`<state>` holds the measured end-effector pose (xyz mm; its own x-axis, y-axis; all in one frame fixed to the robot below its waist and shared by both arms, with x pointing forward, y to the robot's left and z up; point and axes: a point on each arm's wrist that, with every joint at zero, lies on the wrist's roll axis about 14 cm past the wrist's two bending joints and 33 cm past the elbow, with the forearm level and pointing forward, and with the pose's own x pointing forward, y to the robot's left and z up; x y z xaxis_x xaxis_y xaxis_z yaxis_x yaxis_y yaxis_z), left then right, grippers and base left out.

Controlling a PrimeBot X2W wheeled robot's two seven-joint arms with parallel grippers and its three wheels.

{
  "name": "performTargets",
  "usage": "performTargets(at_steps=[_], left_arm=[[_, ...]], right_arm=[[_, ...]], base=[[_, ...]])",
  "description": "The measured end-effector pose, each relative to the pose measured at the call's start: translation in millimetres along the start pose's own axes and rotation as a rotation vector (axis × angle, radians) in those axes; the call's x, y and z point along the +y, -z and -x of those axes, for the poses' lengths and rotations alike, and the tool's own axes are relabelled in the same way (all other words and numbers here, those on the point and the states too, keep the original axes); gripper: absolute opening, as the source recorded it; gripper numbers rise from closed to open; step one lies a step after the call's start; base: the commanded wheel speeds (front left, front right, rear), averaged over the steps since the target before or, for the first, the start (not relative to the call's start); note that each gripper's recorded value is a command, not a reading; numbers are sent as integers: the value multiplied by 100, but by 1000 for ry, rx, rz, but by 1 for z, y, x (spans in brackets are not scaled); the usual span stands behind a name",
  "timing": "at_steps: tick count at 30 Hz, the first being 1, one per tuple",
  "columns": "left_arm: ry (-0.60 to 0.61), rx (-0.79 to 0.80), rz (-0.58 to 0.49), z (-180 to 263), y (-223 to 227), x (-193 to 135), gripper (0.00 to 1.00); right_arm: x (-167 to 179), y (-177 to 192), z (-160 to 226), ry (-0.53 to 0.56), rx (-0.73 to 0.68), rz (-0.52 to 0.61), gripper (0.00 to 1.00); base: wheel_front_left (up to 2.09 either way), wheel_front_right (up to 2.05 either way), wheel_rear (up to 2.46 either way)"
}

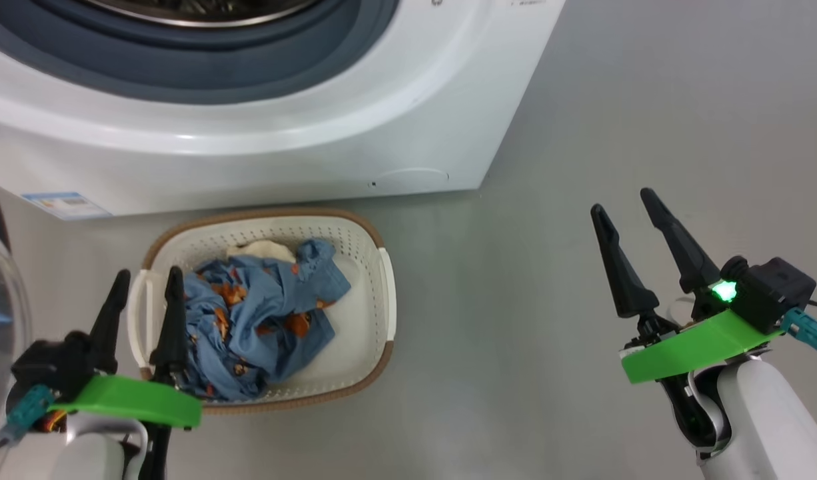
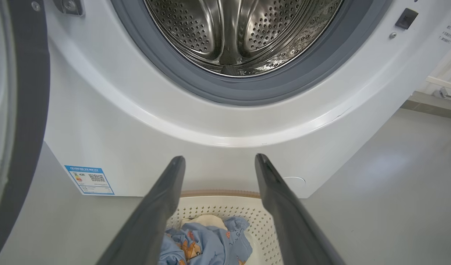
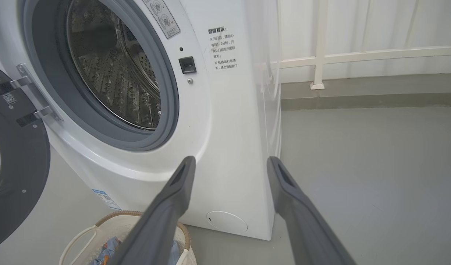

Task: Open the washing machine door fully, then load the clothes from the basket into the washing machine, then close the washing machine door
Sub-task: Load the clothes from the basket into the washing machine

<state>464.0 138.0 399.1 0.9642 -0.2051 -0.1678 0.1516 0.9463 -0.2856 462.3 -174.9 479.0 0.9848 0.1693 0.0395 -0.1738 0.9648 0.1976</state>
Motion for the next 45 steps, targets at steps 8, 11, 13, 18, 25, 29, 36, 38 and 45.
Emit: performTargets(at_steps=[8, 11, 13, 18, 25, 29, 36, 38, 45], left_arm=[[6, 98, 36, -24, 37, 6, 100], [6, 152, 32, -30, 55, 9, 100], [11, 187, 35, -34, 67, 9, 100], [17, 273, 27, -41, 94, 12, 100], [17, 389, 13, -47, 130, 19, 100], [16, 447, 7, -51, 148, 24, 100], [3, 526, 7, -55, 174, 33, 100], [-1, 548, 2, -57, 181, 36, 100], [3, 626, 8, -59, 208, 36, 100]], right_arm=[[-8, 15, -14, 11, 18, 3, 100], [-13, 21, -18, 21, 26, 4, 100], [-17, 24, -20, 31, 29, 5, 100], [-21, 37, -21, 41, 53, 7, 100], [-24, 46, -28, 47, 61, 6, 100], [-29, 56, -26, 60, 84, 6, 100], [-34, 65, -31, 72, 92, 6, 100], [-37, 69, -30, 81, 104, 6, 100], [-45, 80, -26, 109, 127, 8, 100]], base=[[0, 0, 0], [0, 0, 0], [0, 0, 0], [0, 0, 0], [0, 0, 0], [0, 0, 0], [0, 0, 0], [0, 0, 0], [0, 0, 0]])
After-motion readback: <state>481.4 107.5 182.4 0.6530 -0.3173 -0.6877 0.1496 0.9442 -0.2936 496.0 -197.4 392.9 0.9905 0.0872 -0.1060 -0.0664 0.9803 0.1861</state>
